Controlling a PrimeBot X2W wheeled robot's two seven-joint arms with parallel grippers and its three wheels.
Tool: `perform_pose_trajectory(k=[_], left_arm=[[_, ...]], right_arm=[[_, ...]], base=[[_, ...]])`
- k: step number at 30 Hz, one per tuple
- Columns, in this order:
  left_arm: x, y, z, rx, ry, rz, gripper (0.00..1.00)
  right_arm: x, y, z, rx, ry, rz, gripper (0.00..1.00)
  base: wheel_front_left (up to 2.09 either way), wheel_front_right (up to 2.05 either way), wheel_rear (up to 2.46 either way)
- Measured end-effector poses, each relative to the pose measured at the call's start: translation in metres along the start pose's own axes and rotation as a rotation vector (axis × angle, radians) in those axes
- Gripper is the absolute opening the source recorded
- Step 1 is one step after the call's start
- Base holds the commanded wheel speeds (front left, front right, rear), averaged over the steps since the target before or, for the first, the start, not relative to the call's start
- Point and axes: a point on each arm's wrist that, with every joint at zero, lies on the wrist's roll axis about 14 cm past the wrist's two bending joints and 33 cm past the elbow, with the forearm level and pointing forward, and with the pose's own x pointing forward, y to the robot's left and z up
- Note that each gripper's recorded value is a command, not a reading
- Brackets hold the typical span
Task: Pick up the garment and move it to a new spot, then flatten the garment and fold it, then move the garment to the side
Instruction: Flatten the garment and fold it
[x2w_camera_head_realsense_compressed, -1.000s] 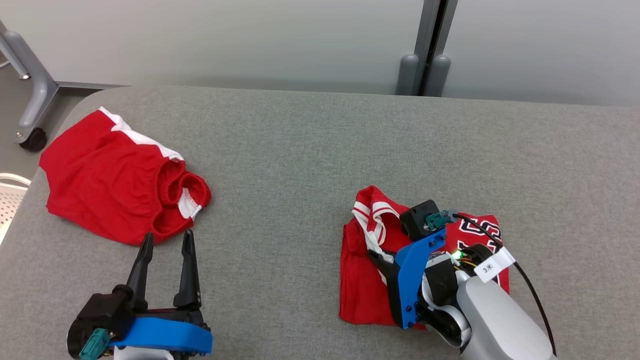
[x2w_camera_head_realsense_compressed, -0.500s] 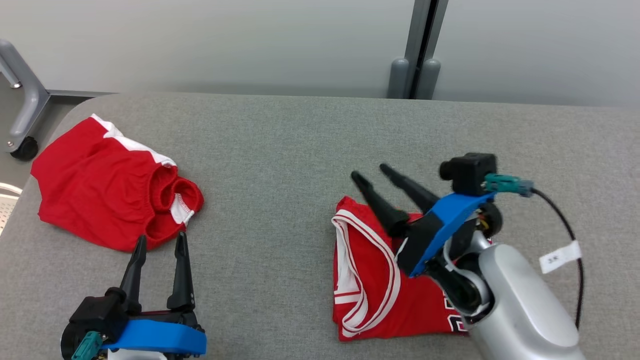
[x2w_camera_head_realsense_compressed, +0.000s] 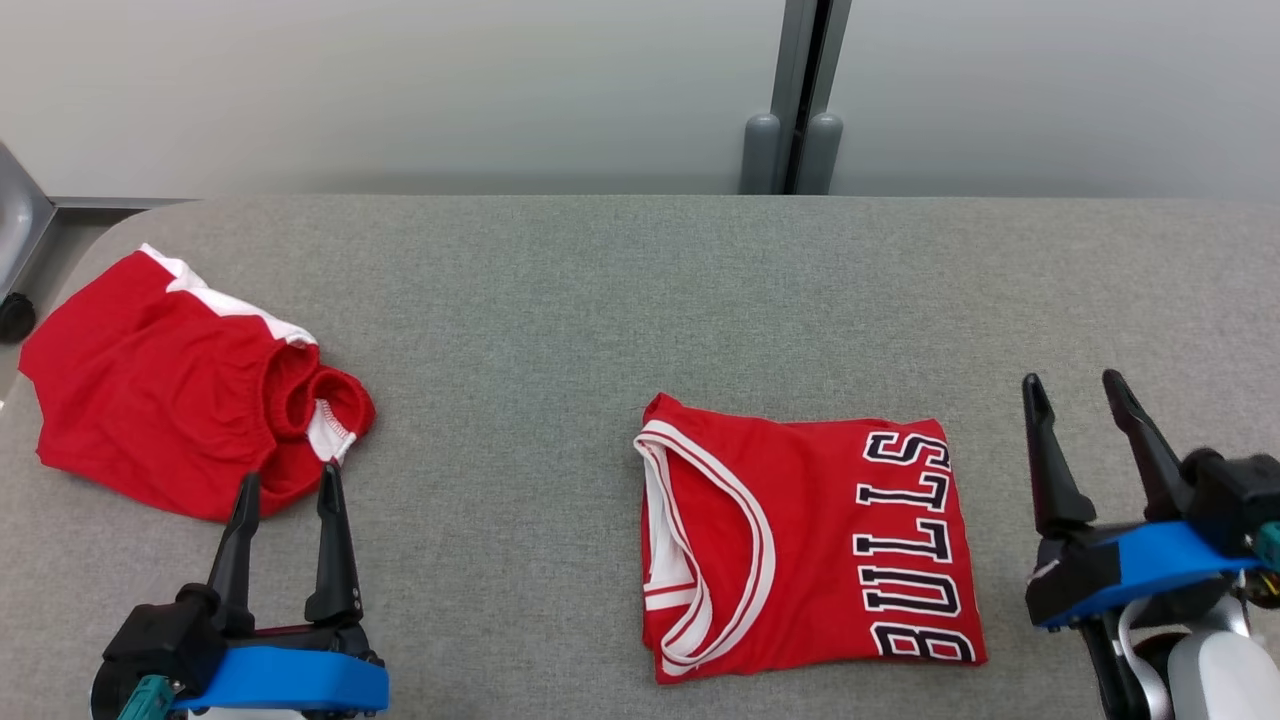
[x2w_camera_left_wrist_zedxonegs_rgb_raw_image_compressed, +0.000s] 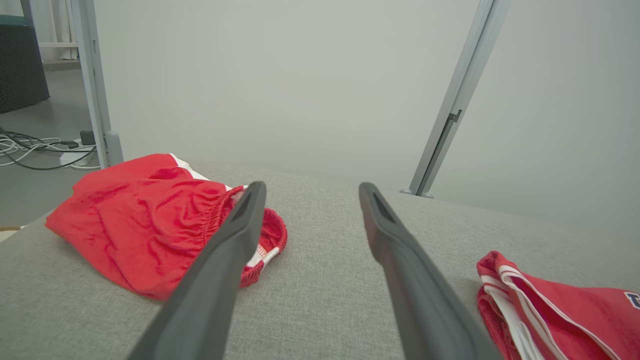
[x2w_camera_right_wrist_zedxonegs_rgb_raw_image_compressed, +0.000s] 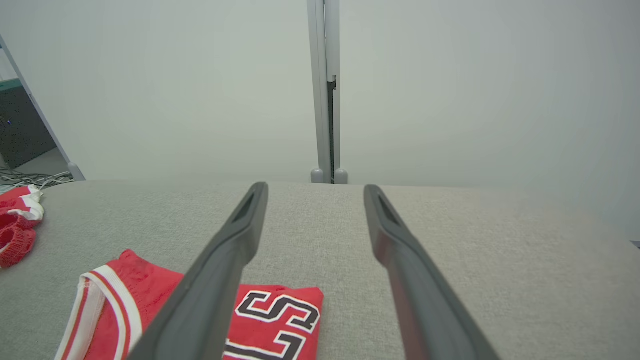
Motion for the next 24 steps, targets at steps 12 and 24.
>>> perform_pose_trajectory(k=[12,24], left_arm=[[-0.007,-0.009,-0.005,0.023,0.019,-0.037,1.00],[-0.023,-0.012,-0.012,0.031,0.048,-0.064,1.00]], right_arm=[[-0.045,-0.014,-0.022,-0.017,-0.029,-0.061,1.00],[-0.067,-0.016,-0.020,0.008,-0.045,-0.078,1.00]], base=[[0.00,0.00,0.00],[0.00,0.00,0.00]])
